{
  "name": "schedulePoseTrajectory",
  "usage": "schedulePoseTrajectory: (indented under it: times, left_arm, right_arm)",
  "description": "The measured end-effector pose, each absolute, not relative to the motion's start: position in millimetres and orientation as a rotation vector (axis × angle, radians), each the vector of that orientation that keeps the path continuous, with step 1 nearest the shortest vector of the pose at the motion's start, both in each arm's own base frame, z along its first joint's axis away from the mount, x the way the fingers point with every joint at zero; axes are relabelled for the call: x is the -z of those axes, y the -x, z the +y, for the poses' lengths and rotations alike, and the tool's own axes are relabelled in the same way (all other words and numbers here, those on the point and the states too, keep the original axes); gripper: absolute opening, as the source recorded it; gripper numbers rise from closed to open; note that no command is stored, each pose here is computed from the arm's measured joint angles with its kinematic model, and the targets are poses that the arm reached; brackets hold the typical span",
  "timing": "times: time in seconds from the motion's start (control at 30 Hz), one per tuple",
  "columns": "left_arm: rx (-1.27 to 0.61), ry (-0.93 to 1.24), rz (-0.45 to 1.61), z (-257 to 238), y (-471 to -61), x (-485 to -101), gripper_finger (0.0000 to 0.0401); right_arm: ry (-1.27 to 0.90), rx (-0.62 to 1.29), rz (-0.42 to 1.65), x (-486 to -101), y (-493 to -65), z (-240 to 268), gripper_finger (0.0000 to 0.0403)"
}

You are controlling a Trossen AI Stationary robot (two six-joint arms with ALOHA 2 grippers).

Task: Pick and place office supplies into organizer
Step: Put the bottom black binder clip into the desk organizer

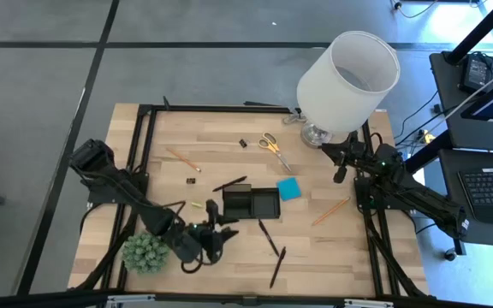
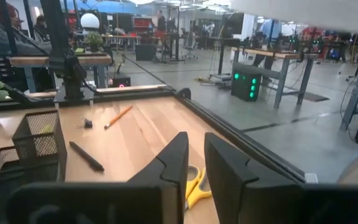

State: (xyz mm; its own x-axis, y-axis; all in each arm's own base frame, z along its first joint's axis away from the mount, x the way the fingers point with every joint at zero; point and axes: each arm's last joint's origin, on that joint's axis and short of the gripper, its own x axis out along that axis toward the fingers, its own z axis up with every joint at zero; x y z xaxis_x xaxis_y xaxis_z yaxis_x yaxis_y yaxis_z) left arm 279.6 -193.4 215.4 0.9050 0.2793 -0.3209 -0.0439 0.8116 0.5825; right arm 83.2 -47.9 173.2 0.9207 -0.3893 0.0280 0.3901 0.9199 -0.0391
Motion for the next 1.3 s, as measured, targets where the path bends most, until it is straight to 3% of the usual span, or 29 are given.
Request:
schedulePoseTrajectory:
  times: [0.33,0.6,0.93,1.3]
  left_arm:
    - [-0.144,-0.674,0.474,-200,-281,-193,0.0147]
    - [-0.057,-0.577,0.511,-206,-281,-179,0.0145]
    - [-0.132,-0.628,0.614,-214,-277,-137,0.0143]
    - [-0.166,-0.566,0.621,-214,-277,-127,0.0143]
  right_arm:
    - [0.035,0.400,-0.007,-172,-83,-48,0.0058]
    - [0.000,0.399,-0.015,-172,-83,-48,0.0058]
    - [-0.068,0.398,-0.029,-172,-83,-48,0.0058]
    - [-0.067,0.398,-0.029,-172,-83,-48,0.0058]
